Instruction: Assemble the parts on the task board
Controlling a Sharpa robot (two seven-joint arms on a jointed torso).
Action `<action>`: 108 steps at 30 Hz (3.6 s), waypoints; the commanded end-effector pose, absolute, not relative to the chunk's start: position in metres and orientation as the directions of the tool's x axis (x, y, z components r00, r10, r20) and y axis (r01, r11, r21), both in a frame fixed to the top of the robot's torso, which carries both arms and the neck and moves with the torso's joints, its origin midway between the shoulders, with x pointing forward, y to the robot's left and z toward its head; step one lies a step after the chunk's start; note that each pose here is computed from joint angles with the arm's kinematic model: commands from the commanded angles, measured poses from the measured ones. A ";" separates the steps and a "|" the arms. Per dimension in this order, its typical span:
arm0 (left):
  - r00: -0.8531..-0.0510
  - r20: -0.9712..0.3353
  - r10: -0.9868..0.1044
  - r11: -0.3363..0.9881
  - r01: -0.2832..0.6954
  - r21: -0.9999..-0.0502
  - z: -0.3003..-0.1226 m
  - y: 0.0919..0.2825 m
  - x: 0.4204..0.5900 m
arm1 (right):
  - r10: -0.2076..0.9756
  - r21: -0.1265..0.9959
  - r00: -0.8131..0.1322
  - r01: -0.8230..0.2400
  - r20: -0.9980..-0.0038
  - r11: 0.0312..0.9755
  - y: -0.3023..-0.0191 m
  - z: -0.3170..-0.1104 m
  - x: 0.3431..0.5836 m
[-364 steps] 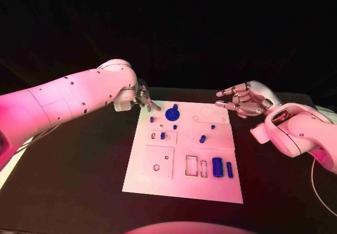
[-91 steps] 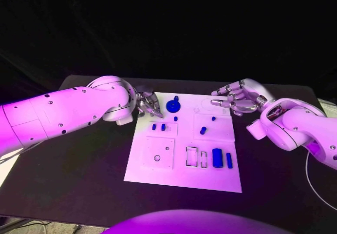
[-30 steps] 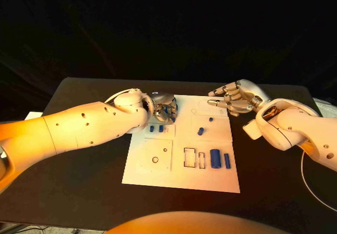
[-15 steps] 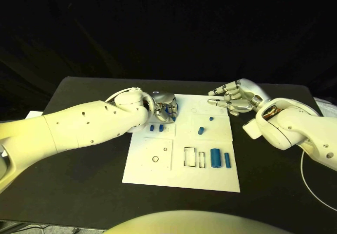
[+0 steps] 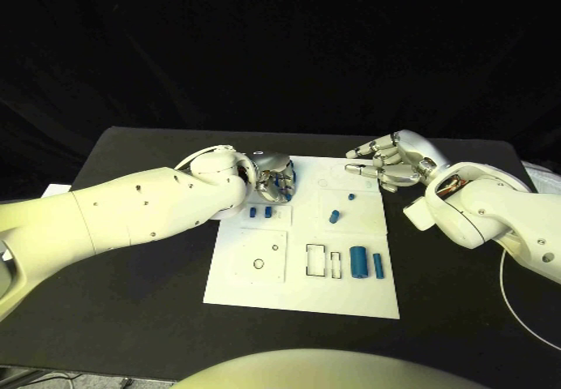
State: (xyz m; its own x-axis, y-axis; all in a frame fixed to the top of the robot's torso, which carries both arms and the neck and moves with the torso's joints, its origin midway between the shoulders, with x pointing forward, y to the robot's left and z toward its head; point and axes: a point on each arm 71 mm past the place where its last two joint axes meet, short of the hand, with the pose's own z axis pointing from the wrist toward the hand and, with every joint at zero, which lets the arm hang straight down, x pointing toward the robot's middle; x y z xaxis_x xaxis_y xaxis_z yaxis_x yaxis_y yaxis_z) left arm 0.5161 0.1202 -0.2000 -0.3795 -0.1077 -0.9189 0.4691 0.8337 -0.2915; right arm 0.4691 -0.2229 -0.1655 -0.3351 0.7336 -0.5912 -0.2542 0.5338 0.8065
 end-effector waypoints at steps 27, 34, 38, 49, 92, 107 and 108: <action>-0.431 -0.828 -0.359 0.809 0.299 -0.506 -0.168 0.178 0.515 | 0.730 0.803 -0.336 -0.250 -0.595 0.540 -0.225 -0.167 0.469; -0.398 -0.873 -0.281 0.843 0.332 -0.422 -0.168 0.186 0.515 | 0.729 0.804 -0.339 -0.249 -0.594 0.540 -0.225 -0.169 0.468; -0.402 -0.879 -0.256 0.853 0.333 -0.401 -0.170 0.189 0.516 | 0.730 0.804 -0.339 -0.249 -0.594 0.539 -0.225 -0.169 0.468; -0.427 -0.876 -0.224 0.857 0.342 -0.386 -0.179 0.183 0.516 | 0.730 0.806 -0.341 -0.251 -0.593 0.537 -0.223 -0.169 0.468; -0.479 -0.859 -0.181 0.868 0.333 -0.369 -0.192 0.177 0.516 | 0.728 0.806 -0.345 -0.251 -0.592 0.536 -0.223 -0.170 0.467; -0.479 -0.859 -0.181 0.876 0.319 -0.363 -0.193 0.179 0.517 | 0.729 0.806 -0.344 -0.249 -0.592 0.537 -0.224 -0.171 0.467; -0.479 -0.859 -0.181 0.876 0.319 -0.362 -0.193 0.179 0.517 | 0.729 0.806 -0.344 -0.249 -0.592 0.537 -0.224 -0.171 0.467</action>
